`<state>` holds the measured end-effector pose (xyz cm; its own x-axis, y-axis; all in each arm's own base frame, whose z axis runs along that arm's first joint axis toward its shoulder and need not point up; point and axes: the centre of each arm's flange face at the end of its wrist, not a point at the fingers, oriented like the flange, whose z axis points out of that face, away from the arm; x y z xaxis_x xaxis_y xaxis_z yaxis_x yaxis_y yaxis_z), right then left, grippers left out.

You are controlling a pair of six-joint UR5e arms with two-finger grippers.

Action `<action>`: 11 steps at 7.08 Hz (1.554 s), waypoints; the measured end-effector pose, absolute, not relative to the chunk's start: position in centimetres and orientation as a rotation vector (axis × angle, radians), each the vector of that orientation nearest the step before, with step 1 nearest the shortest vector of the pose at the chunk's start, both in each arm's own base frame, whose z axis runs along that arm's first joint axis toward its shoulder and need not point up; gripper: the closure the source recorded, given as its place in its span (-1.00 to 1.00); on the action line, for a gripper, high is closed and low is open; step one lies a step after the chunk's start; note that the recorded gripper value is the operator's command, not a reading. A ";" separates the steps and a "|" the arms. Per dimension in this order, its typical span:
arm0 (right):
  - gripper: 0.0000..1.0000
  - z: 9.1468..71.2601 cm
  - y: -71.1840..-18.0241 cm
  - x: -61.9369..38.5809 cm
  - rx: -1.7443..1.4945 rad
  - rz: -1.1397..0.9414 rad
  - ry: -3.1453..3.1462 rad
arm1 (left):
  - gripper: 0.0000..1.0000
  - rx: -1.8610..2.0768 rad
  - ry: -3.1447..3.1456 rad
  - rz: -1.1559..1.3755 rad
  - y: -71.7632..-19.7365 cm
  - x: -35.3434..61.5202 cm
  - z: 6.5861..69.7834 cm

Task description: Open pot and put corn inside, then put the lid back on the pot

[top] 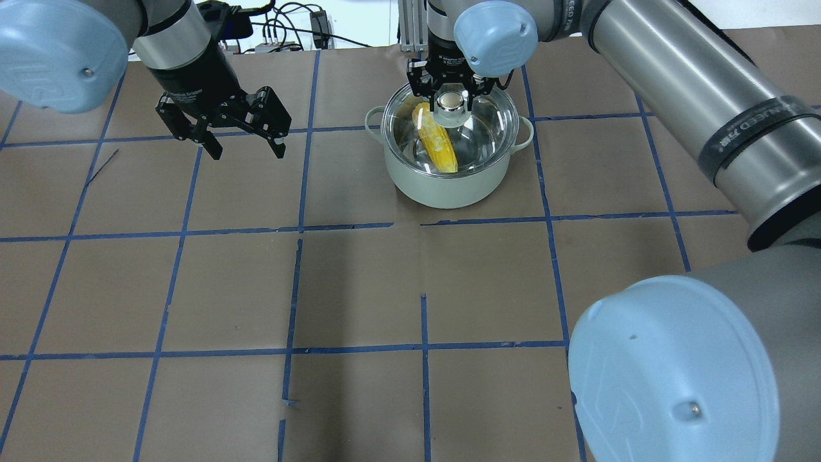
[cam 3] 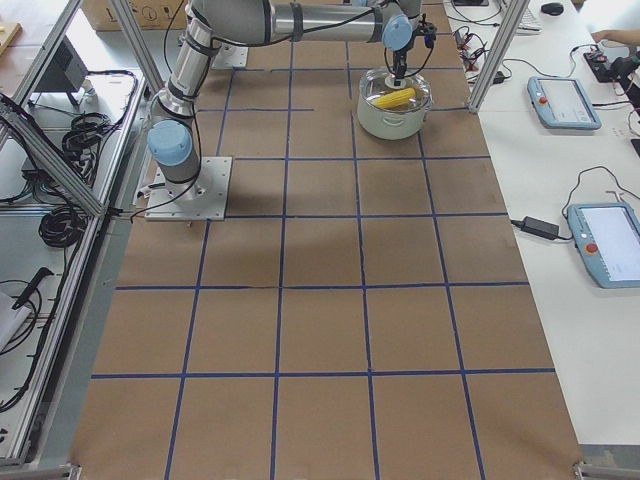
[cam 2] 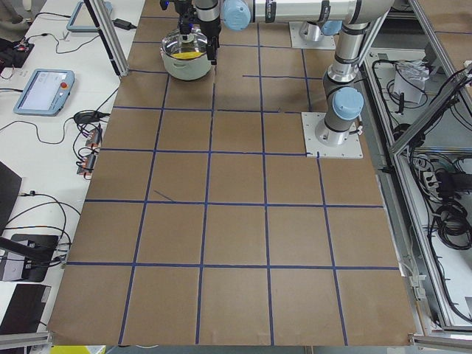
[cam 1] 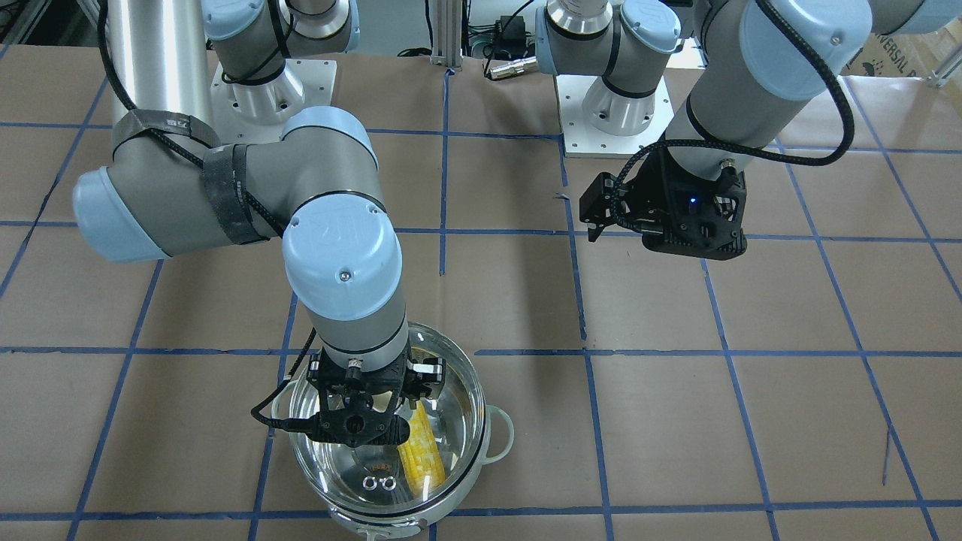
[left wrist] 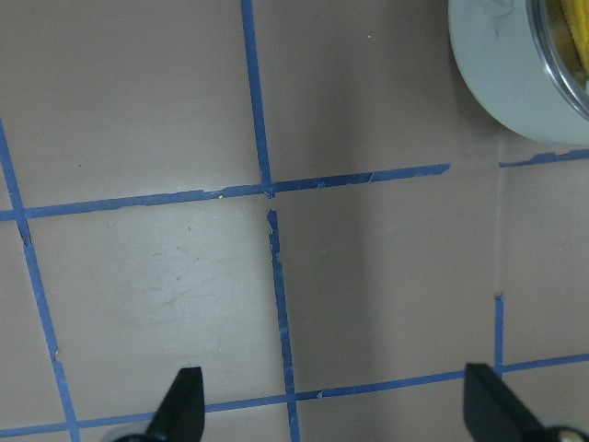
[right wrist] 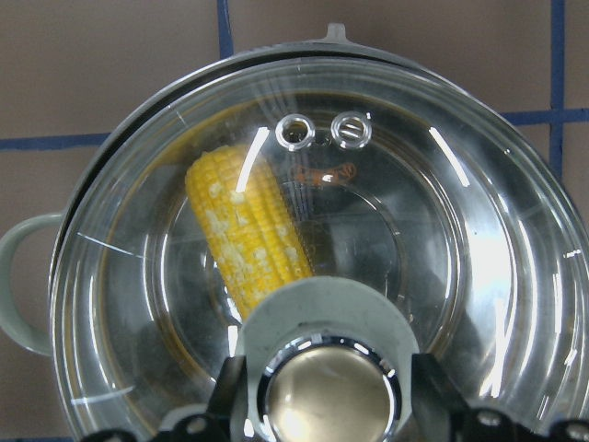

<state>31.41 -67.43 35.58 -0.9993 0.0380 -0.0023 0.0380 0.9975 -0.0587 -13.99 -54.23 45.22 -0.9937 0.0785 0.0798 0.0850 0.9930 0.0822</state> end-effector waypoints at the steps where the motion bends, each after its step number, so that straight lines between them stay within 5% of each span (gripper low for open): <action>1: -0.65 35.6 -67.5 31.3 0.063 -0.093 3.138 | -1.00 -0.126 -3.060 -0.131 -54.2 -14.0 45.2; 6: -0.66 39.6 -71.0 24.7 0.137 -0.159 3.101 | -1.00 -0.126 -3.059 -0.132 -54.2 -14.0 45.2; 7: -0.86 39.5 -70.9 23.6 0.113 -0.114 3.116 | -1.00 -0.126 -3.059 -0.132 -54.2 -14.0 45.2; 11: -0.98 46.9 -64.5 17.8 -0.072 0.168 3.212 | -1.00 -0.126 -3.059 -0.131 -54.2 -14.0 45.2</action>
